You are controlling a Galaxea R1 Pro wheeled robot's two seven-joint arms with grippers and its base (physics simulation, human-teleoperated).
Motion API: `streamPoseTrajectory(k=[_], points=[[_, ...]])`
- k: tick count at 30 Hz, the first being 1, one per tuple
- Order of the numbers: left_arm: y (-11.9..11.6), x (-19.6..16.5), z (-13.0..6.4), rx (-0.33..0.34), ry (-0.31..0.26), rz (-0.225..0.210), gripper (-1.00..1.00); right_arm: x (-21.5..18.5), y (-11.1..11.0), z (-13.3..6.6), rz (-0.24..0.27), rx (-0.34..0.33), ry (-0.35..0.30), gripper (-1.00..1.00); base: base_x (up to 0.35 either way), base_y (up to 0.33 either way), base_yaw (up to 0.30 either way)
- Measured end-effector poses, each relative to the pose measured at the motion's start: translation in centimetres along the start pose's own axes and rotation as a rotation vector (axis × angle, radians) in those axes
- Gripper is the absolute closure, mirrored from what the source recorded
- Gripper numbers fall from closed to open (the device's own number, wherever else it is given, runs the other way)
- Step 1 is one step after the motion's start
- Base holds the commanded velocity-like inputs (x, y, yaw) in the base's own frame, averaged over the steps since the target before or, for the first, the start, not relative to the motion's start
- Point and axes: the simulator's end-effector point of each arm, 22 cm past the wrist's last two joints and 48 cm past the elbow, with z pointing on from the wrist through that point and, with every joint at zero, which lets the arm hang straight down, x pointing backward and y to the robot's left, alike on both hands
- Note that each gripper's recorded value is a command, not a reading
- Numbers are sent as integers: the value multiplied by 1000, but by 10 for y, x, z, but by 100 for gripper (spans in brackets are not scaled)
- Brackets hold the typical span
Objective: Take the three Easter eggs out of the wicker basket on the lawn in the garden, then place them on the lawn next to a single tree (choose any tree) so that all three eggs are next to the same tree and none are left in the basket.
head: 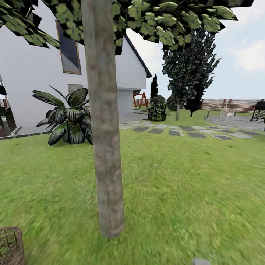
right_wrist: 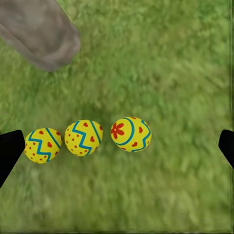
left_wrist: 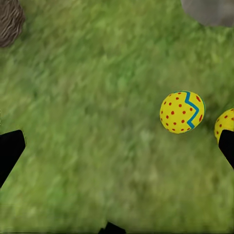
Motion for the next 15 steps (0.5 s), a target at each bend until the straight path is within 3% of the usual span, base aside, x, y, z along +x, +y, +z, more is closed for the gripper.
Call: streamPoseTrajectory(k=[7,15], points=[[13,23,-11,0,39,16,-100,41,-24,-9,2,115,39,-100,0,0,0],[31,52,-29,-15,69,30,-100,78,-38,-24,13,197,107,-100,0,0,0]])
